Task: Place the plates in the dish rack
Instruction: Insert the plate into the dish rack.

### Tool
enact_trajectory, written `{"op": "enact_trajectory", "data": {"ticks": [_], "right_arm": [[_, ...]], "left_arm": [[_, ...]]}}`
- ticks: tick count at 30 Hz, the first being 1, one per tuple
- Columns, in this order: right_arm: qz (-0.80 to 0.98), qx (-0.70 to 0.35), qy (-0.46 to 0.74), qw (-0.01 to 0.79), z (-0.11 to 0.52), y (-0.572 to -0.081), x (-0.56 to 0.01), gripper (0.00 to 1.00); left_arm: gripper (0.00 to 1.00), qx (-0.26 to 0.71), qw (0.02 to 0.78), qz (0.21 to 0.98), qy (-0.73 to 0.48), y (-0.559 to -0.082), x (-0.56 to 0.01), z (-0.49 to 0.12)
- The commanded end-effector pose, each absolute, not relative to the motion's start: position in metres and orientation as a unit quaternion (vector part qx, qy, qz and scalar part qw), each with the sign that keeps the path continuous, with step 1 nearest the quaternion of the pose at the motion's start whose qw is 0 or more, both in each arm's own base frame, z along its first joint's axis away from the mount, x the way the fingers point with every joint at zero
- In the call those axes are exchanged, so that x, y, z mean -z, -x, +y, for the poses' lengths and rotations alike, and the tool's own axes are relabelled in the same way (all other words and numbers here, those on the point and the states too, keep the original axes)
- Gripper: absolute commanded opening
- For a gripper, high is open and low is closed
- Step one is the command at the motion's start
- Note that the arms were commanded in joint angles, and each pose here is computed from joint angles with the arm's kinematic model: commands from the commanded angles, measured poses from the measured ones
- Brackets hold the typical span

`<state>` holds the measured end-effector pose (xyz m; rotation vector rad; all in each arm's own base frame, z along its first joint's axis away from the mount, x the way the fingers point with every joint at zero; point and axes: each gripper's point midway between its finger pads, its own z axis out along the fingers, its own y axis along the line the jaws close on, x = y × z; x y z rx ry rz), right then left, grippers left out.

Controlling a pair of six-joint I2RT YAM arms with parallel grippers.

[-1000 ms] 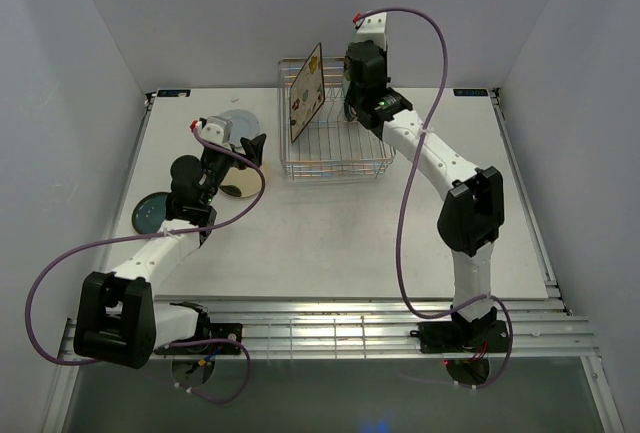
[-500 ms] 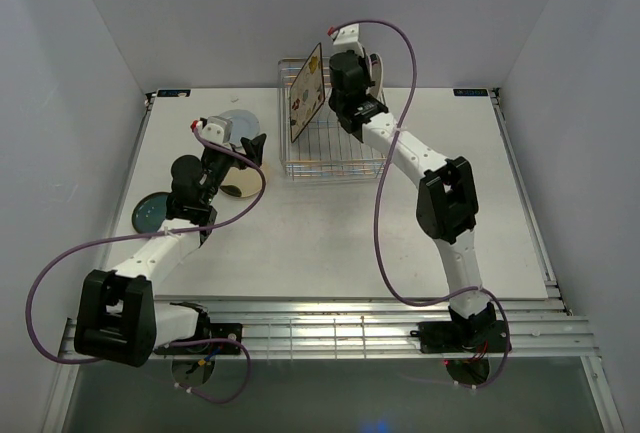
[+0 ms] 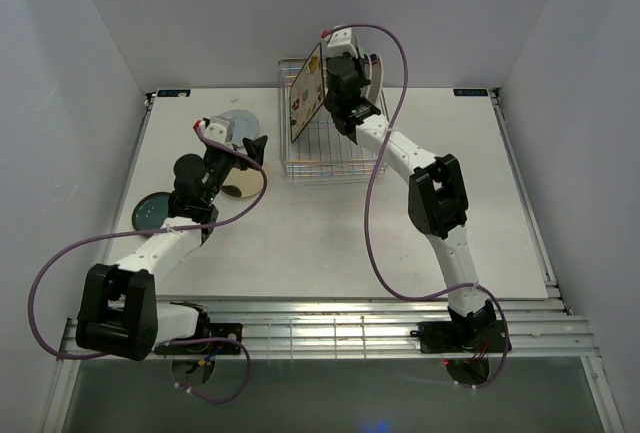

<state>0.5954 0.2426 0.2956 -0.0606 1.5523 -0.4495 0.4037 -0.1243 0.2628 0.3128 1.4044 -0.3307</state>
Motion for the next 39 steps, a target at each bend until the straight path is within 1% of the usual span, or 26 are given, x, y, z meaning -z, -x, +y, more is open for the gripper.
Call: {"op": "enact_trajectory", "data": {"ticks": [1,7,18,23,39], "right_arm": [[0.615,0.161,-0.060,0.770,0.235,-0.588,-0.382,0.08],[0.613,0.179,-0.054,0.768,0.236,-0.594,-0.366,0.08],[0.624,0.180,-0.052,0.759,0.238,-0.596,-0.343,0.08],[0.638,0.152,-0.053,0.753,0.243,-0.600,-0.331,0.08],[0.671,0.125,-0.049,0.729,0.247,-0.608,-0.290,0.08]], "left_arm": [[0.98,0.155,0.743,0.635,-0.146,-0.404,-0.267,-0.128],[0.98,0.153,0.743,0.636,-0.145,-0.405,-0.266,-0.127],[0.98,0.152,0.743,0.635,-0.145,-0.405,-0.266,-0.127],[0.98,0.151,0.744,0.635,-0.145,-0.405,-0.267,-0.127],[0.98,0.153,0.743,0.634,-0.149,-0.404,-0.267,-0.128]]}}
